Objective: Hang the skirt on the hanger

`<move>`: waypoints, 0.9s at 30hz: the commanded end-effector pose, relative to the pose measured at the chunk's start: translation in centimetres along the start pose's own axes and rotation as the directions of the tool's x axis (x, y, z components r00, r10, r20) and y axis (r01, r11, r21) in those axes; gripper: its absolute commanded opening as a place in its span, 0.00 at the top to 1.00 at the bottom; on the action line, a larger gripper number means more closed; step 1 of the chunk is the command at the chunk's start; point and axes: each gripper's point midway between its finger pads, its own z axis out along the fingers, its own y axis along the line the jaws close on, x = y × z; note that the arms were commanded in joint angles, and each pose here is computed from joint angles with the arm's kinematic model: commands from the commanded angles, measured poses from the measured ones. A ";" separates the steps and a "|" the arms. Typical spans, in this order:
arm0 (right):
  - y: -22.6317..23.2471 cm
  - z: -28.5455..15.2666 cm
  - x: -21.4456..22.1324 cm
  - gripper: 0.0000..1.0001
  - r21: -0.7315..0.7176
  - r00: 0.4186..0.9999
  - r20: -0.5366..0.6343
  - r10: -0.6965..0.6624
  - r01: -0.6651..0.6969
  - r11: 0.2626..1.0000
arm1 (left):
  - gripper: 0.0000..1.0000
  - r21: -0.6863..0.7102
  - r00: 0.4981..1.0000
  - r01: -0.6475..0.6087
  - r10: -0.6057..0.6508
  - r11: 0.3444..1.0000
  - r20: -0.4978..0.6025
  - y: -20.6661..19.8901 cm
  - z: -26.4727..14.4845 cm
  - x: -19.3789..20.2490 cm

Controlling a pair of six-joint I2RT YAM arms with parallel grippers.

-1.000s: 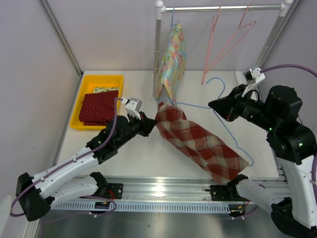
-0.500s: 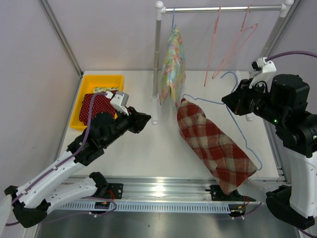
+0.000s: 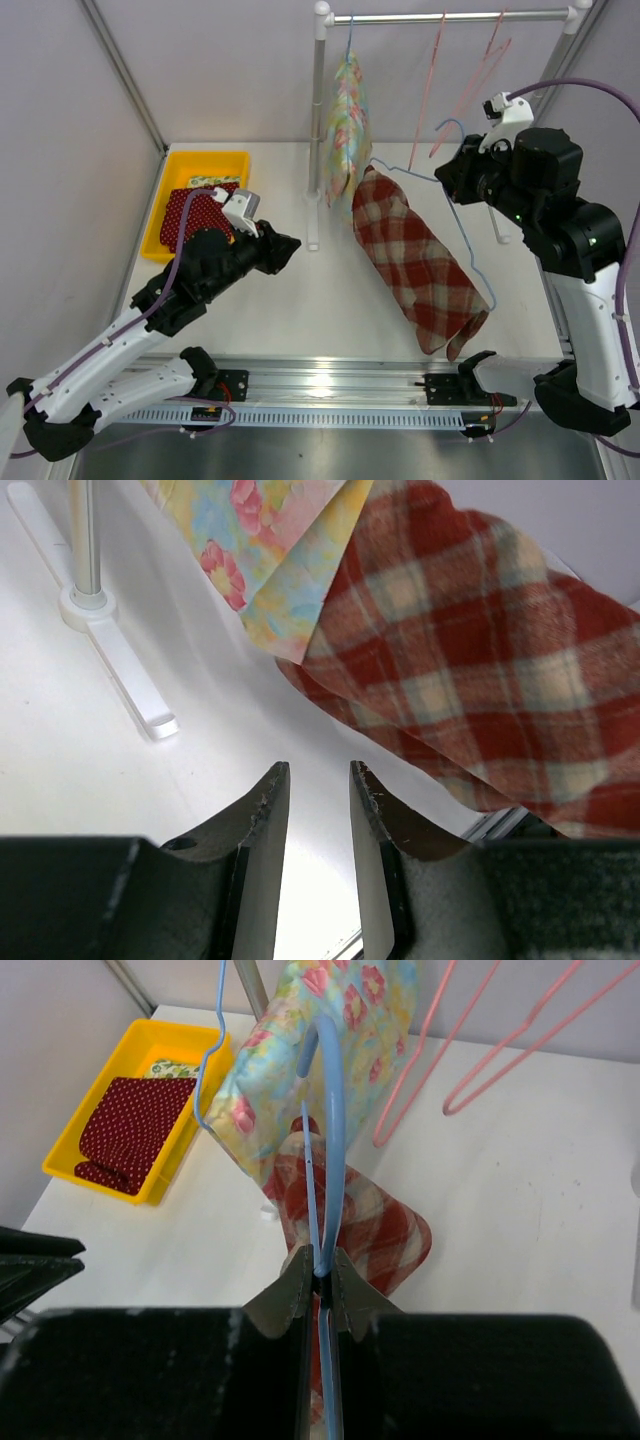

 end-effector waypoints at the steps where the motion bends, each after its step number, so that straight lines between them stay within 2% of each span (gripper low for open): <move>1: 0.4 0.7 -5.1 1.00 0.053 0.977 0.211 0.017 -0.028 0.998 | 0.65 0.009 0.998 -0.013 0.012 1.000 0.059 -0.5 -0.9 -2.2; 4: 0.7 1.3 -5.7 1.00 0.102 0.969 0.246 0.003 -0.029 0.994 | 0.64 0.007 0.998 -0.015 0.014 1.000 0.055 -0.4 -0.9 -2.1; 5: -0.2 1.2 -6.1 1.00 0.170 0.964 0.265 -0.005 -0.041 0.985 | 0.64 0.004 0.999 -0.017 0.017 1.000 0.049 -0.3 -0.9 -1.9; 11: -2.2 0.7 -6.2 1.00 0.356 0.958 0.285 -0.040 -0.067 0.932 | 0.65 0.001 0.999 -0.025 0.025 1.000 0.047 -0.2 -1.0 -1.8; 15: -2.7 0.7 -6.1 1.00 0.405 0.955 0.292 -0.058 -0.068 0.912 | 0.65 0.000 0.999 -0.031 0.031 1.000 0.040 -0.1 -0.9 -1.7; 20: -1.4 1.6 -6.4 1.00 0.371 0.952 0.300 -0.068 -0.051 0.927 | 0.64 -0.002 0.999 -0.041 0.041 0.999 0.033 -0.1 -0.9 -1.5; 22: 0.1 2.6 -7.1 1.00 0.308 0.946 0.319 -0.064 -0.039 0.951 | 0.65 -0.005 0.998 -0.049 0.049 0.999 0.031 0.0 -0.9 -1.5; 27: 1.9 5.2 -9.5 1.00 0.275 0.925 0.364 -0.112 0.009 0.961 | 0.65 -0.004 0.998 -0.058 0.058 0.998 0.029 0.0 -0.9 -1.6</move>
